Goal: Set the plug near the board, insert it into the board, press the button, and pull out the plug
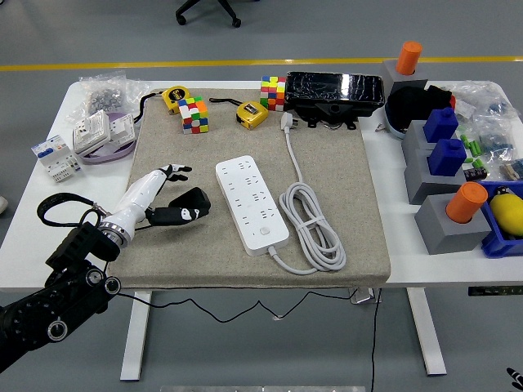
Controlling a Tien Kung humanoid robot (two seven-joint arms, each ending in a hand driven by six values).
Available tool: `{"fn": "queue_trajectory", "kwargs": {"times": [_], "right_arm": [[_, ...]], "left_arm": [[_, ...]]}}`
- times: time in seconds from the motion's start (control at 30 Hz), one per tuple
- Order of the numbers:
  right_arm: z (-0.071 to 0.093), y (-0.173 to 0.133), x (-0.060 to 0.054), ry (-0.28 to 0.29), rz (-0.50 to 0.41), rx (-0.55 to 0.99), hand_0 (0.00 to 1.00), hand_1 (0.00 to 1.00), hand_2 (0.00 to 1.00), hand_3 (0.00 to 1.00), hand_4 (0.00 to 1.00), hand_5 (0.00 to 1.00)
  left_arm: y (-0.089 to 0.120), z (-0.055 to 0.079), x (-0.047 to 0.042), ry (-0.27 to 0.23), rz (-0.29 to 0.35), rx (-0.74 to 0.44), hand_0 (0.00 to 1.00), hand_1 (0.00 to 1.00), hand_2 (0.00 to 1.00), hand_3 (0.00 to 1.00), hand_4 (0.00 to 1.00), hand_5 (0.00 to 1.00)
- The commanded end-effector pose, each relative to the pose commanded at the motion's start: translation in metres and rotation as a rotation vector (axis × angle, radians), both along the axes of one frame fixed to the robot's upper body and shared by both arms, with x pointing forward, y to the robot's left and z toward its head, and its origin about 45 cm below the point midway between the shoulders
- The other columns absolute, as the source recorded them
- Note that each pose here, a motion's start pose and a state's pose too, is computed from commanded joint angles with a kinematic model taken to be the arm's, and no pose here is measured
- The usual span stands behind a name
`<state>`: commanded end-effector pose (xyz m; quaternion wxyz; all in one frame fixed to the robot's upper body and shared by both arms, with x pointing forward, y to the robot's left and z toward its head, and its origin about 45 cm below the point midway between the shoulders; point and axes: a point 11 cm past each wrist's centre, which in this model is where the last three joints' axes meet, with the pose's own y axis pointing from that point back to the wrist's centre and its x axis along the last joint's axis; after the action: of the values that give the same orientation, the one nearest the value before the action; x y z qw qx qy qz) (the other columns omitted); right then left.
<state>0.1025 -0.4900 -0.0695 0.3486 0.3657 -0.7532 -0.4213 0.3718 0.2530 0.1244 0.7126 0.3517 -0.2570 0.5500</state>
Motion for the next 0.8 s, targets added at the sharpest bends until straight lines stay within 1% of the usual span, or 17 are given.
{"fn": "queue_trajectory", "kwargs": {"times": [0.17,0.2,0.23,0.37,0.4,0.57,0.6,0.77,0.8], "right_arm": [[0.0001,-0.0001,0.0001,0.0,0.001,0.0,0.53,0.631,0.623,0.549,0.886,0.413],[0.0001,-0.0001,-0.0001,0.0,0.001,0.0,0.53,0.631,0.622,0.549,0.885,0.412],[0.0,-0.0001,-0.0003,0.001,0.001,0.0,0.53,0.631,0.622,0.549,0.885,0.412],[-0.0001,0.0001,-0.0003,0.001,0.0,0.0,0.53,0.631,0.622,0.549,0.885,0.412],[-0.0002,0.0001,-0.0005,0.001,0.0,0.0,0.53,0.631,0.623,0.549,0.886,0.413],[0.0003,-0.0005,0.0002,-0.001,0.0,-0.001,0.53,0.631,0.623,0.549,0.886,0.413],[0.0003,-0.0005,0.0003,-0.001,0.0,-0.001,0.53,0.632,0.623,0.549,0.886,0.413],[0.0002,-0.0001,0.0007,-0.001,0.001,0.0,0.53,0.632,0.623,0.549,0.886,0.413],[0.0003,-0.0001,0.0008,-0.002,0.001,-0.001,0.529,0.631,0.623,0.549,0.886,0.413]], "left_arm": [[-0.0016,-0.0045,-0.0003,0.02,0.001,0.018,0.775,0.747,0.707,0.784,0.975,0.212],[-0.0019,-0.0055,-0.0006,0.025,0.001,0.022,0.743,0.729,0.671,0.714,0.95,0.19],[-0.0021,-0.0063,-0.0007,0.027,0.002,0.023,0.743,0.729,0.671,0.714,0.95,0.19],[-0.0028,-0.0064,0.0002,0.018,0.002,0.032,0.743,0.729,0.671,0.714,0.95,0.19],[-0.0028,-0.0058,0.0008,0.012,0.004,0.03,0.619,0.628,0.554,0.576,0.845,0.117],[-0.0018,-0.0042,0.003,-0.001,0.021,0.021,0.619,0.628,0.554,0.576,0.845,0.117],[-0.0017,-0.0042,0.0031,-0.002,0.023,0.021,0.451,0.479,0.514,0.549,0.728,0.069],[-0.002,-0.0068,0.0027,0.013,0.025,0.035,0.451,0.479,0.514,0.549,0.728,0.069],[-0.0021,-0.0071,0.0025,0.015,0.025,0.036,0.377,0.431,0.487,0.536,0.668,0.015]]}}
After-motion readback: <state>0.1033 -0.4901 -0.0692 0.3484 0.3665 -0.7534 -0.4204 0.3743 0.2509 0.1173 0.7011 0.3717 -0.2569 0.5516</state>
